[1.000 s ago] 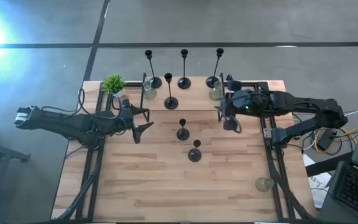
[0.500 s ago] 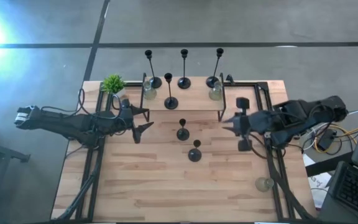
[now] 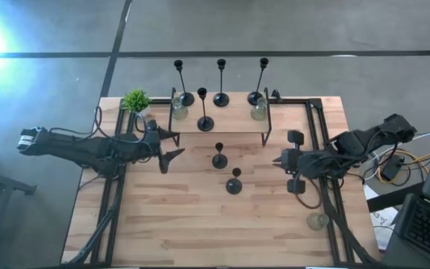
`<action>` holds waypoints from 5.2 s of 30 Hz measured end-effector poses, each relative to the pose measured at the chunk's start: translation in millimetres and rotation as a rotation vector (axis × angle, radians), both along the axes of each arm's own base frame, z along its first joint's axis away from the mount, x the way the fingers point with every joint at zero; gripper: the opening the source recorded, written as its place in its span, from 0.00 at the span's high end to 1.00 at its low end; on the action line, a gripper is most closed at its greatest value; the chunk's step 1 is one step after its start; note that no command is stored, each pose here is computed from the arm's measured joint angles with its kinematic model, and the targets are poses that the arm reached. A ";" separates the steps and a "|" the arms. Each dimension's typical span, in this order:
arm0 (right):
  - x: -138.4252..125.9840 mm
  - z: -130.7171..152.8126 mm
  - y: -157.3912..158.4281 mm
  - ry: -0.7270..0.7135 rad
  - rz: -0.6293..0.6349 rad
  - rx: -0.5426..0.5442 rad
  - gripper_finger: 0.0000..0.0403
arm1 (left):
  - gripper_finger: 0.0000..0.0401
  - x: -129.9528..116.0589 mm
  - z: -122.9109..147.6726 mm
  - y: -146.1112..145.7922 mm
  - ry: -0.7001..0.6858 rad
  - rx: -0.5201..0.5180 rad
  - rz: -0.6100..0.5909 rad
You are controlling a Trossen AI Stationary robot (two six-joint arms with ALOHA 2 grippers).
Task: Pick & Place candle stick holders
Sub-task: Put the green candle holder on the shelf
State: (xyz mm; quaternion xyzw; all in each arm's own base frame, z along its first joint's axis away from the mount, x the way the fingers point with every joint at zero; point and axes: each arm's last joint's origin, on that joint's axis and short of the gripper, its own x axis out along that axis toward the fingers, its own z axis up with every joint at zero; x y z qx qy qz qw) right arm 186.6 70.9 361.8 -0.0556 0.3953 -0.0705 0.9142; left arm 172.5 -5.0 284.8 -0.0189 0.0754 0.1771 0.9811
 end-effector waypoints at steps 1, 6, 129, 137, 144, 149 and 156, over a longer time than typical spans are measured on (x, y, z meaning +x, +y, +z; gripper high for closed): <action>0.1 -5.6 -0.1 0.011 -0.015 0.005 0.92 | 0.25 0.0 -0.6 -0.1 0.007 0.000 -0.007; -2.4 -34.4 0.8 0.022 -0.074 0.033 0.92 | 0.25 -0.3 -3.0 -0.6 0.032 -0.001 -0.023; -100.2 -159.7 134.3 0.557 -0.515 0.378 0.82 | 0.25 -0.3 -1.1 -0.5 0.051 0.103 -0.040; -95.9 -174.3 121.2 0.473 -0.605 0.343 0.80 | 0.25 -0.4 -1.2 -0.5 0.052 0.103 -0.040; -95.0 -181.1 114.6 0.367 -0.641 0.321 0.73 | 0.25 -0.5 -1.7 -0.5 0.057 0.104 -0.040; -93.2 -183.0 111.3 0.258 -0.632 0.302 0.65 | 0.25 -0.5 -1.7 -0.5 0.057 0.104 -0.040; -93.6 -190.3 105.7 0.192 -0.656 0.295 0.55 | 0.25 -0.5 -1.7 -0.5 0.057 0.104 -0.040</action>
